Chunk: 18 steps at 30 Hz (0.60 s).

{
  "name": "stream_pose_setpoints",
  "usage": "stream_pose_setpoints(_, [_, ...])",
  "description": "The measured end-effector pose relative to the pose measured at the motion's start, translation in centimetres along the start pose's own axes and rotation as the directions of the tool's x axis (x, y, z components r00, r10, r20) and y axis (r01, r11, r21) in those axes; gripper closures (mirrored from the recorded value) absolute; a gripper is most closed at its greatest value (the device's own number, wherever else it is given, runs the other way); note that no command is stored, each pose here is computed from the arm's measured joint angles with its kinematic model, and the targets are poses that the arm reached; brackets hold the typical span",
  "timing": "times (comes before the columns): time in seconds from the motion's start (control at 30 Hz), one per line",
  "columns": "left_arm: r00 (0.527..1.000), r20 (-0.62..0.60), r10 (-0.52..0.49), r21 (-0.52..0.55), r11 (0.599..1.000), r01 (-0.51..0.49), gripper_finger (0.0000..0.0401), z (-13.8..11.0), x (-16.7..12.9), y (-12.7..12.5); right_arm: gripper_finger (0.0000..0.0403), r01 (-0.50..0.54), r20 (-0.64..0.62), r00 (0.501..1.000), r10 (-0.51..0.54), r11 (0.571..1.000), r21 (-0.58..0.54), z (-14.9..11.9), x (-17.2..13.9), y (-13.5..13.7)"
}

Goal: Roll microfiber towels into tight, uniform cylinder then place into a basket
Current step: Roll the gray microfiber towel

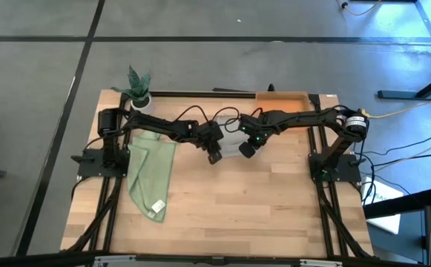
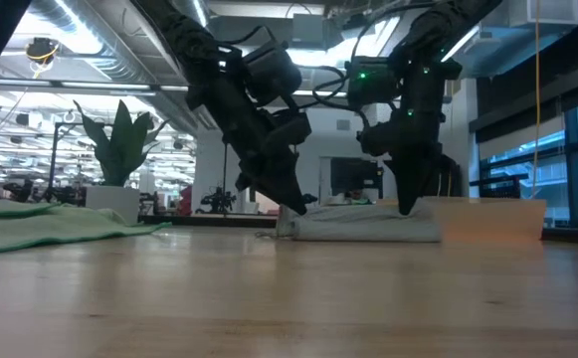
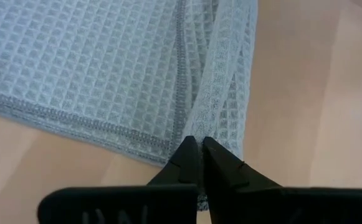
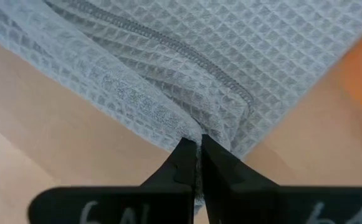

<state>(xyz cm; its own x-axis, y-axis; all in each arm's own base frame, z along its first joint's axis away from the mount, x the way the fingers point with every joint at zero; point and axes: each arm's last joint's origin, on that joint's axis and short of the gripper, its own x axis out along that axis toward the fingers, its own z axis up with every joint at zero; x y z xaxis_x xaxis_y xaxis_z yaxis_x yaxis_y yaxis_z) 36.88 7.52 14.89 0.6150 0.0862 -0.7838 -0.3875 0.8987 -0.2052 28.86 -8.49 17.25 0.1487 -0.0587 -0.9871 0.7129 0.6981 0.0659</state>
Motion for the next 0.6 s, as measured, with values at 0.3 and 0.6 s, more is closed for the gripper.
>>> stream_pose_setpoints(0.3, [0.999, -0.002, 0.033, 0.0, 0.999, -0.033, 0.0401, -0.1, -0.01, 0.05, 0.0391, 0.0, 0.002, 1.0, 0.0, 1.0, -0.029, 0.02, -0.01, 0.01])
stream_pose_setpoints(0.6, [0.996, -0.003, 0.092, -0.001, 0.996, -0.092, 0.0401, -0.39, 0.57, 0.35, 0.0391, 0.025, 0.066, 0.998, -0.022, 0.998, -0.05, 0.63, 0.3, 0.02])
